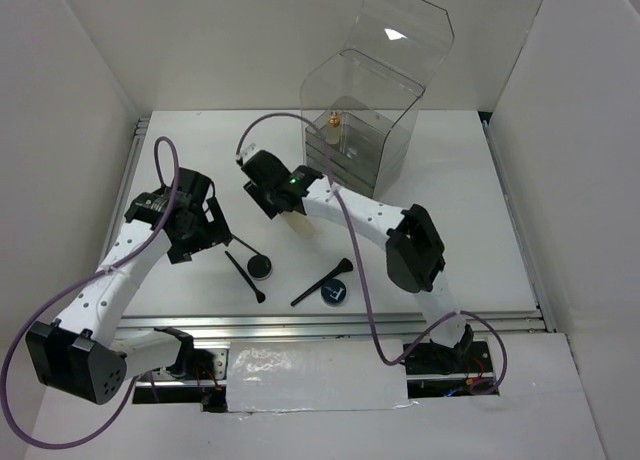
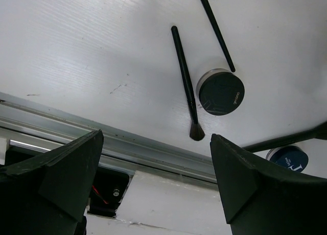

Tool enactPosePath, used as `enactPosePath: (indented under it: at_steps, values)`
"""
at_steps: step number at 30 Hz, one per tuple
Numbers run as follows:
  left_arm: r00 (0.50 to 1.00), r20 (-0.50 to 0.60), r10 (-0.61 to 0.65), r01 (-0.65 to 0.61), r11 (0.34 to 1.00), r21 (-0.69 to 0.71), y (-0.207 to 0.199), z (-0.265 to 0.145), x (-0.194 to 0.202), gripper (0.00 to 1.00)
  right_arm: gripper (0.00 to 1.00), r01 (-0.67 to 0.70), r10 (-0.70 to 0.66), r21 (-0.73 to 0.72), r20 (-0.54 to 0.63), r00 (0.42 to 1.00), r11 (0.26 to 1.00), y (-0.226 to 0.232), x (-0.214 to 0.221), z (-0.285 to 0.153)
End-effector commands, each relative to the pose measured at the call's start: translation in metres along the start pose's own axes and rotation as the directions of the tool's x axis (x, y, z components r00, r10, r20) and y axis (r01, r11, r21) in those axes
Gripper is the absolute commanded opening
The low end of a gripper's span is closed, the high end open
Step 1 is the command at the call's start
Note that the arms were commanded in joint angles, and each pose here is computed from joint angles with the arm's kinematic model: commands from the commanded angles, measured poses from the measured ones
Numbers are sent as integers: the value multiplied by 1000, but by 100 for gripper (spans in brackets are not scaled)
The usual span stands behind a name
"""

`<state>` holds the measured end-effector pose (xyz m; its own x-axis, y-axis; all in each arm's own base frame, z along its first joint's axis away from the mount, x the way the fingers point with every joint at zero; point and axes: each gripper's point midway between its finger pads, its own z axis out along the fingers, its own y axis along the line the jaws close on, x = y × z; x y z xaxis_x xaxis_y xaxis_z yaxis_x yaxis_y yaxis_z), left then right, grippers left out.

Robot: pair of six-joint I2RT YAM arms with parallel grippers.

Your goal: Organize the makeup

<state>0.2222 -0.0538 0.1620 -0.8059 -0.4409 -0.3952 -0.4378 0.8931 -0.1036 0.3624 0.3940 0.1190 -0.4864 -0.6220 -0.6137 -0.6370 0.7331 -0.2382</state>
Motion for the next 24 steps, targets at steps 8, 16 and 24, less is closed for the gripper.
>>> enactPosePath:
  at_steps: [8, 16, 24]
  values:
    - [999, 42, 5, -8, 998, 69, -8, -10, -7, 99, 0, -381, 307, 57, 489, 817, 923, -108, -128, -147]
    - [998, 56, 7, -13, 994, 108, -12, -16, -9, 99, 0, -599, 313, 117, 765, 563, 792, -211, -148, -217]
    - [998, 56, 26, -34, 988, 148, -16, -17, -5, 100, 0, -696, 153, 227, 885, 439, 681, -291, -160, -222]
